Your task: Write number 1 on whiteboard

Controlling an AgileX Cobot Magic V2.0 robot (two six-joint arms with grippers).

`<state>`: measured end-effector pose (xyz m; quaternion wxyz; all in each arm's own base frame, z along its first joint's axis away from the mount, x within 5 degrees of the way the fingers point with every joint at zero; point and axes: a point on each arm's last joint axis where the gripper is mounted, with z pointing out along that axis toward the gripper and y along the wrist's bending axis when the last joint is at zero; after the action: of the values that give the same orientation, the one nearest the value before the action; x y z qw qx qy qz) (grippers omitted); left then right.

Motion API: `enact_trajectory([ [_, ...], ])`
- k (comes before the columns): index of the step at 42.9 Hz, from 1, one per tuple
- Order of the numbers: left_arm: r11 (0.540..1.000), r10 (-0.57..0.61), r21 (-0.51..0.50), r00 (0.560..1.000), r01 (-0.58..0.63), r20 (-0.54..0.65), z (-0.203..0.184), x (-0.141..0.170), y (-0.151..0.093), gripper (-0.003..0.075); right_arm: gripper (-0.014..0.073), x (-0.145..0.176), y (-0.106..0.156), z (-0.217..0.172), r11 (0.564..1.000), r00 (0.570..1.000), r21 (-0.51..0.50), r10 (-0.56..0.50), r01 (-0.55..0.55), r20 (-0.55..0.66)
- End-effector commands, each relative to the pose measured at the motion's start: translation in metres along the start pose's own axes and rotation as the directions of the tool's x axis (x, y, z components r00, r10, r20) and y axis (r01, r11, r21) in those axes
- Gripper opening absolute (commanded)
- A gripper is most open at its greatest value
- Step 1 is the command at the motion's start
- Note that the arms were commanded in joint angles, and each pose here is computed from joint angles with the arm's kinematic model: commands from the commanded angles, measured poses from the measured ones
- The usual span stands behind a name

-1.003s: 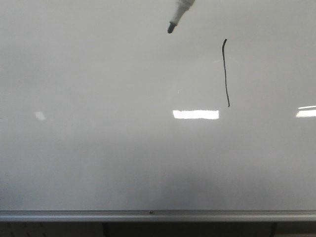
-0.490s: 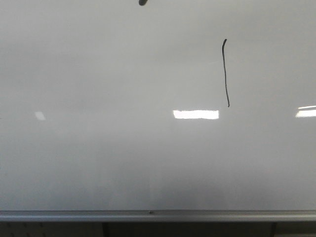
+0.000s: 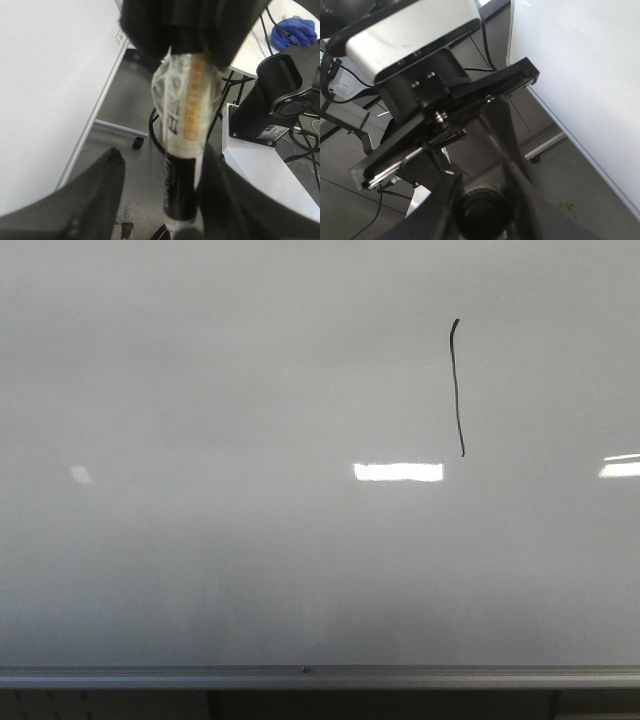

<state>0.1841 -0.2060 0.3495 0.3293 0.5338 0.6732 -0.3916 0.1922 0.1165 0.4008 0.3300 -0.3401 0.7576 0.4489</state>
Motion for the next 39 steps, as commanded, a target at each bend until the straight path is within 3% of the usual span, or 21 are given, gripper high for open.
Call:
enact_trajectory([
  [1, 1.0, 0.009, 0.022, 0.996, -0.011, 0.085, -0.009, -0.018, -0.01, 0.012, -0.0108, -0.008, 0.02, -0.008, 0.994, 0.999, -0.102, -0.035, 0.039, 0.037],
  [5, 1.0, 0.009, 0.028, 0.997, -0.011, 0.083, -0.009, -0.017, -0.011, -0.002, -0.0108, -0.009, 0.019, -0.008, 0.994, 0.999, -0.099, -0.035, 0.038, 0.039],
  [11, 1.0, 0.009, 0.028, 0.997, -0.011, 0.083, -0.009, -0.017, -0.011, -0.002, -0.0074, -0.01, 0.018, -0.008, 0.996, 0.998, -0.083, -0.033, 0.038, 0.053],
  [13, 1.0, 0.013, 0.026, 0.997, -0.015, 0.077, -0.009, -0.017, -0.011, -0.002, -0.002, -0.01, 0.018, -0.008, 0.996, 0.998, -0.081, -0.033, 0.038, 0.055],
  [20, 0.998, 0.059, -0.022, 0.998, -0.058, 0.022, -0.009, -0.012, -0.006, -0.002, 0.0298, -0.012, 0.016, -0.008, 0.998, 0.996, -0.055, -0.033, 0.037, 0.078],
  [23, 0.997, 0.067, -0.044, 0.998, -0.068, -0.007, -0.01, -0.009, -0.003, -0.002, 0.0385, -0.014, 0.017, -0.01, 0.999, 0.994, -0.027, -0.042, 0.045, 0.1],
  [34, 0.979, -0.05, -0.202, 0.996, 0.034, -0.075, -0.028, 0.007, 0.029, -0.002, 0.0408, -0.012, 0.029, -0.037, 0.971, 0.971, 0.212, -0.153, 0.113, 0.183],
  [39, 0.939, -0.172, -0.309, 0.984, 0.152, -0.039, -0.047, 0.022, 0.052, -0.002, 0.0405, 0.0, 0.034, -0.049, 0.94, 0.952, 0.327, -0.186, 0.101, 0.243],
])
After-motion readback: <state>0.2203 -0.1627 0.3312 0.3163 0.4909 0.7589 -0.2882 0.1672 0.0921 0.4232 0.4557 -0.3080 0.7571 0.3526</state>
